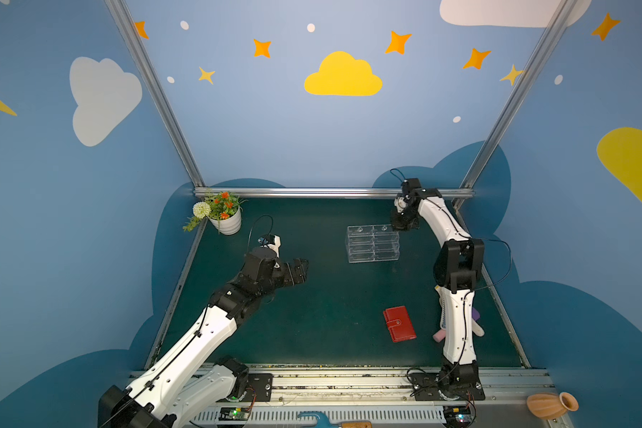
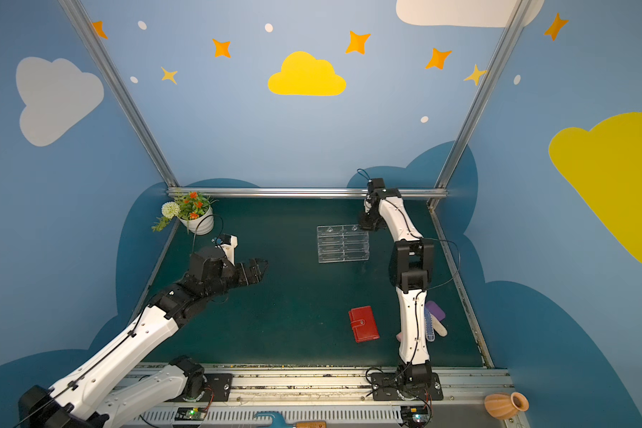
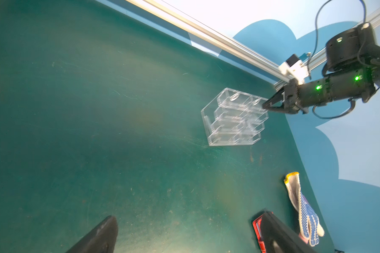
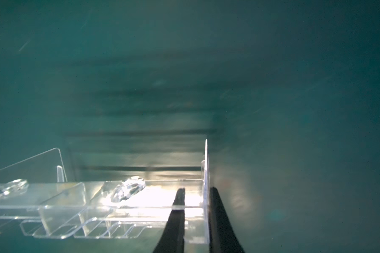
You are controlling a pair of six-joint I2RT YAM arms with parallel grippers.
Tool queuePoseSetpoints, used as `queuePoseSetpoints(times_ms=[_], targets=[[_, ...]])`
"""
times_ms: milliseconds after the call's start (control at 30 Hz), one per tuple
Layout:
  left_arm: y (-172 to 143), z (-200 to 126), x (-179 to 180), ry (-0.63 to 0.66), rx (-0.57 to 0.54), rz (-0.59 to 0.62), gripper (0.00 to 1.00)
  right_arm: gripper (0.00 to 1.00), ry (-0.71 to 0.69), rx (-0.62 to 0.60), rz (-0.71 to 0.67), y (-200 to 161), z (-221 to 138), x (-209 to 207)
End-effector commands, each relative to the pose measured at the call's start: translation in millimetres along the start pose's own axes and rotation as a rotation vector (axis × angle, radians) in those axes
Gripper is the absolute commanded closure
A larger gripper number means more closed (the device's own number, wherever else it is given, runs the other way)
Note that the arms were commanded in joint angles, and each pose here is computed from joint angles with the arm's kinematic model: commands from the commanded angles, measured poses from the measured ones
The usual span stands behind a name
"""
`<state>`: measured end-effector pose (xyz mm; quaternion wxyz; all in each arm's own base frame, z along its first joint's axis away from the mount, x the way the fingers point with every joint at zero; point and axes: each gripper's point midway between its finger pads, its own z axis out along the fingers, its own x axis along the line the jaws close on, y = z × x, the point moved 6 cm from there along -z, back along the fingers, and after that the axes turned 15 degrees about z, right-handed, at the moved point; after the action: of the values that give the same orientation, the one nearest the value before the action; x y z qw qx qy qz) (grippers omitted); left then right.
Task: Take the credit cards out of the card holder
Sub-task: Move the storage box to the center of the table.
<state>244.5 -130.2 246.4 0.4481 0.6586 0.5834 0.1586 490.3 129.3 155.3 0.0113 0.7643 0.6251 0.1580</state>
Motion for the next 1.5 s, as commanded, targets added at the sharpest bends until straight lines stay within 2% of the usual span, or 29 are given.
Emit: queuePoseSetpoints(times_ms=[0,233,467,633,833,1033,1067,1200,1333,1467], targets=[[-4.9,3.9,1.9,0.002,-0.002,-0.031,0.0,0.97,0.041,0.089,0.088,-40.4,-5.7,33.4],[-27.2,19.0,12.8,0.042,0.047,-0.1,0.0,0.97,0.036,0.078,0.084,-82.9,-2.5,90.1],[-48.0,28.8,19.2,0.039,0.073,-0.151,0.0,0.97,-0.027,0.054,-0.045,-103.7,-1.4,127.2],[-61.1,31.8,22.7,0.031,0.09,-0.167,0.0,0.94,-0.066,0.05,-0.119,-108.0,1.1,133.9],[-72.2,34.3,27.2,0.038,0.1,-0.181,0.0,0.92,-0.078,0.045,-0.116,-112.3,-0.7,131.7],[-76.8,35.3,27.1,0.028,0.112,-0.184,0.0,0.84,-0.063,0.048,-0.109,-117.3,2.5,131.3],[-76.7,35.0,26.8,0.025,0.112,-0.186,0.0,0.81,-0.064,0.051,-0.11,-117.9,3.1,130.6],[-76.1,32.3,25.0,0.009,0.109,-0.194,0.0,0.59,-0.041,0.042,-0.109,-118.6,-1.9,132.8],[-73.0,26.2,22.0,-0.012,0.094,-0.199,0.0,0.35,0.008,-0.02,-0.11,-113.0,-26.0,137.8],[-67.2,17.3,18.2,-0.037,0.069,-0.199,0.0,0.19,0.092,-0.072,-0.126,-110.5,-59.1,143.3]])
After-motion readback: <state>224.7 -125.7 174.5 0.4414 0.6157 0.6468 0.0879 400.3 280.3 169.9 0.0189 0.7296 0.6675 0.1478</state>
